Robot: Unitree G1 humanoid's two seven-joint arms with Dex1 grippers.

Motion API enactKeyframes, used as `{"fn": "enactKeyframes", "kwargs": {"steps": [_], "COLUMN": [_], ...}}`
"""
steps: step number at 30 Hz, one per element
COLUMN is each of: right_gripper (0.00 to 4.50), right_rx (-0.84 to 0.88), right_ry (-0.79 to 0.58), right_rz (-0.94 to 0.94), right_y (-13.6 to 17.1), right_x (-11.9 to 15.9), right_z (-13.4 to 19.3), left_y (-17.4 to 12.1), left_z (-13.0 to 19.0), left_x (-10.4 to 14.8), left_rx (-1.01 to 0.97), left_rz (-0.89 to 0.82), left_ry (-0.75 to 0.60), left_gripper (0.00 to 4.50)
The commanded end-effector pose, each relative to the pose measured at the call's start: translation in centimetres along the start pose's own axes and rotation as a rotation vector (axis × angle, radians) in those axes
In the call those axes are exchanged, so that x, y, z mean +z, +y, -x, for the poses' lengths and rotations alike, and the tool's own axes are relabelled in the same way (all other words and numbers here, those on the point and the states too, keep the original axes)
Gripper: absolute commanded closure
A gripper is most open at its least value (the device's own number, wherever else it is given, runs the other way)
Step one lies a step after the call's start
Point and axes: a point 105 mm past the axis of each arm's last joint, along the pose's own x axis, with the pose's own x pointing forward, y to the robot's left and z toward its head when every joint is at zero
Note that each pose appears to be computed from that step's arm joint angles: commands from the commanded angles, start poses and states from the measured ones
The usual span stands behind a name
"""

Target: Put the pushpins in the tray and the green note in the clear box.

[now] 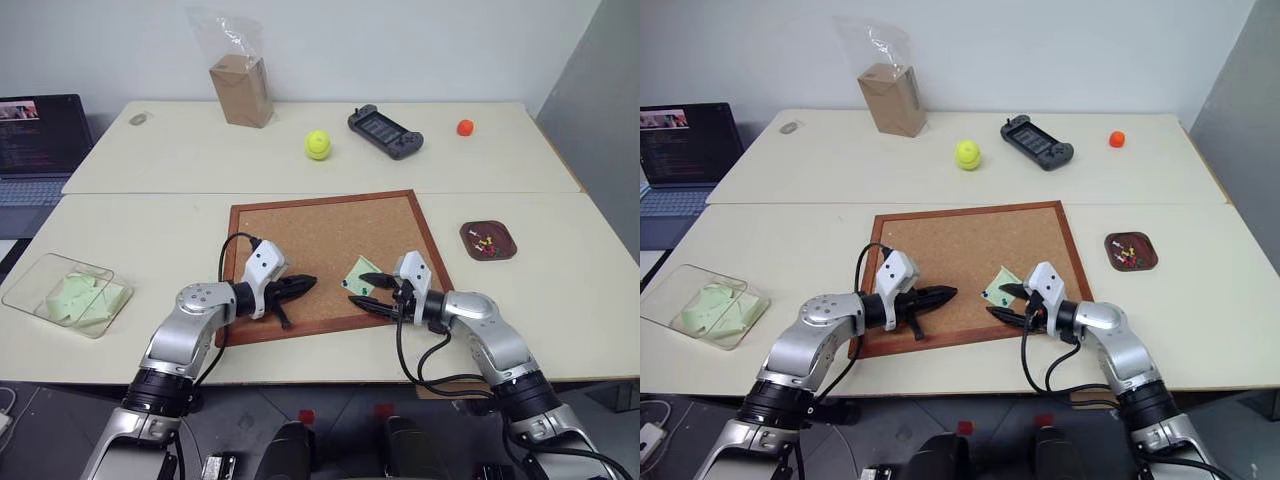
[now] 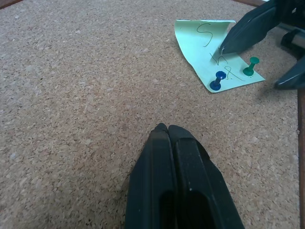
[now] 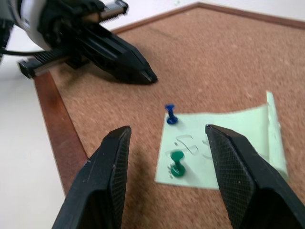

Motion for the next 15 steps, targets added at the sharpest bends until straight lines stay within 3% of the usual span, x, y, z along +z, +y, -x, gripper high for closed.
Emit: {"fn": "enactKeyframes", "kwargs": {"steps": [1, 11, 15], "right_gripper": [2.32, 4.39, 4.46], "right_rx": [0.006, -0.006, -0.007], "right_ry": [-0.012, -0.001, -0.022], "right_rz": [0.018, 0.04, 0.044], "right_y": [-0.02, -0.3, -0.34], "right_x": [0.28, 0.1, 0.59], "right_z": [-0.19, -0.04, -0.01], "left_y": [-0.46, -0.51, -0.48], "left_z": [0.08, -0.03, -0.07], "left_x": [-0.75, -0.64, -0.65], "left_rx": [-0.014, -0.019, -0.02], "left_rz": [0.005, 0.005, 0.006], "left_ry": [0.031, 0.031, 0.031], "left_gripper": [4.5, 4.5, 4.5]}}
